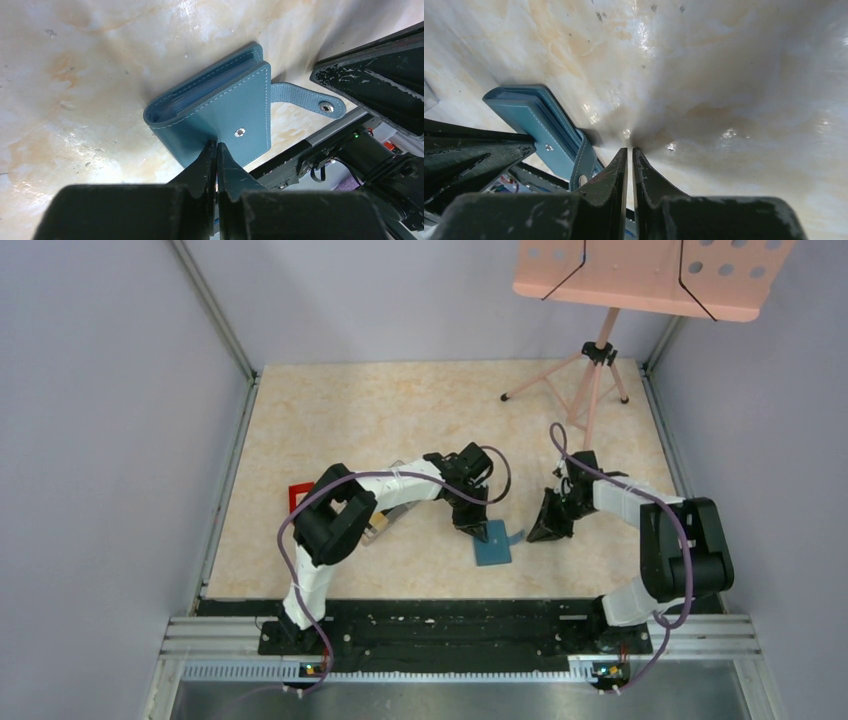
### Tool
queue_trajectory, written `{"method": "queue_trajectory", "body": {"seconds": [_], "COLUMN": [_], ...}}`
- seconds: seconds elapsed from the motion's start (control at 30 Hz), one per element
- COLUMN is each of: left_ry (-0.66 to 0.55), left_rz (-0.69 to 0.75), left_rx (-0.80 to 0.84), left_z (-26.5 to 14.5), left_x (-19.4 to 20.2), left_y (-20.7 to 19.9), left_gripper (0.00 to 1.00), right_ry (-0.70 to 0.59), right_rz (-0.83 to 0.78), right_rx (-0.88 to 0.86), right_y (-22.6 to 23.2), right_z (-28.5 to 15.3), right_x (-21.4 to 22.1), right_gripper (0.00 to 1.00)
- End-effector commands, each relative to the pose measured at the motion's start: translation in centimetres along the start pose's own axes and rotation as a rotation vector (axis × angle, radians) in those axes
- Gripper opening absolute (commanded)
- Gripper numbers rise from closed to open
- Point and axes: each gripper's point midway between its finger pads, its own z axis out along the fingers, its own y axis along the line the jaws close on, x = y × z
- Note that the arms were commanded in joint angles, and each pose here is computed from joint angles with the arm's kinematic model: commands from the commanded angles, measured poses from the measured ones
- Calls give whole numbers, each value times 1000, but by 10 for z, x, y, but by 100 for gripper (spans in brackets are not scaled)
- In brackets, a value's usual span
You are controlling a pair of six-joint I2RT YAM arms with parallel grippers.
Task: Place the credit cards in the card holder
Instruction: Close the card holder at the center of the board.
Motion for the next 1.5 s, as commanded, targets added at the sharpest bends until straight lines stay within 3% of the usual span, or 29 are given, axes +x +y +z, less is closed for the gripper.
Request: {"method": "queue_trajectory", "body": {"seconds": [0.0,0.13,0.53,0.8,1.03,1.2,1.47], "left_ry": [-10,-5,11,-46,-103,-100,-65], "left_rz": [27,34,4,-56,-27,-26,-46], "left_rx": [-23,24,201,282,341,346,275], "left_z": [0,0,0,-15,-39,-38,-23], "left_x": [-3,-3,0,-12,-20,-21,-18], "left_y": [0,-9,-29,-28,-45,-46,-30], "left_gripper": [6,9,16,22,31,37,34], "right_ry": [44,100,61,32,53,57,66], "right_rz": [-19,-39,-106,-154,-159,-162,-164], "right_rx": [-51,-119,-217,-246,-247,-253,-259], "right_y": [9,27,64,75,72,73,73], "right_z": [7,14,1,-5,0,1,3], "right_x": [8,18,10,7,11,11,13], "right_gripper": [7,4,3,3,2,2,2]}}
